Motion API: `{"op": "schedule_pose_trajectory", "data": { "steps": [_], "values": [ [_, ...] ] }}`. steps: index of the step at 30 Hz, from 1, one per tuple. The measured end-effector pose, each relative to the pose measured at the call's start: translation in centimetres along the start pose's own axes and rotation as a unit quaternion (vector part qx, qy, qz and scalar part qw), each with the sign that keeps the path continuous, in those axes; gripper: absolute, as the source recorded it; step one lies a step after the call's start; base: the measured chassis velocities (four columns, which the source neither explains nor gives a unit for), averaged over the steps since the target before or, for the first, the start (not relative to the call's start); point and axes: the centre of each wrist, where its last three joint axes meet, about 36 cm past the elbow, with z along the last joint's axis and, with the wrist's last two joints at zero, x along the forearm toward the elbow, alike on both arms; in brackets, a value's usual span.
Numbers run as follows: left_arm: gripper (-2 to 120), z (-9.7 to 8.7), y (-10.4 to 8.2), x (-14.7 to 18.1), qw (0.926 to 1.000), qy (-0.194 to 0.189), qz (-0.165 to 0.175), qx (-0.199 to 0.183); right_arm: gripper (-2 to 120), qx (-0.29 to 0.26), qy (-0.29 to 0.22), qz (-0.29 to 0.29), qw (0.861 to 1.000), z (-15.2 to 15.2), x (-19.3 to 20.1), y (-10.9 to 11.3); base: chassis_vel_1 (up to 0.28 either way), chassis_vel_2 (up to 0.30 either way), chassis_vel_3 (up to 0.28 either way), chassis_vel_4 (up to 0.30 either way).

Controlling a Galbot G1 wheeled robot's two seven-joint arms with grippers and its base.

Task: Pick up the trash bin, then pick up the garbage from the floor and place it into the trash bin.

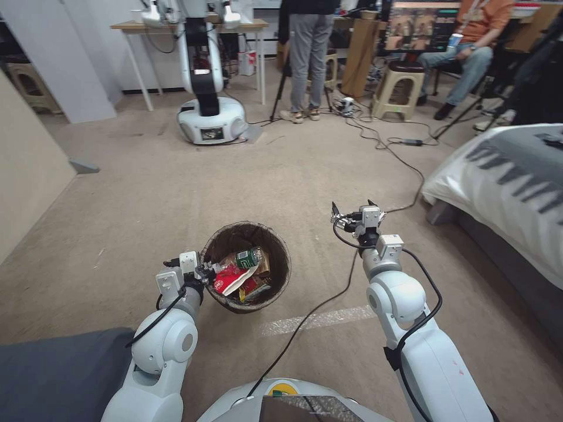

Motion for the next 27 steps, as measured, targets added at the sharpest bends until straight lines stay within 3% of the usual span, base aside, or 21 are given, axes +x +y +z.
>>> {"op": "schedule_pose_trajectory", "data": {
  "steps": [27],
  "values": [
    [2,-0.06,0.00,-0.46,1.0000,-0.001,-0.002,-0.001,100,-0.001,0.002,0.001,1.000,0.21,-0.34,0.05,0.006,0.007,0.008,0.009]
  ]
}}
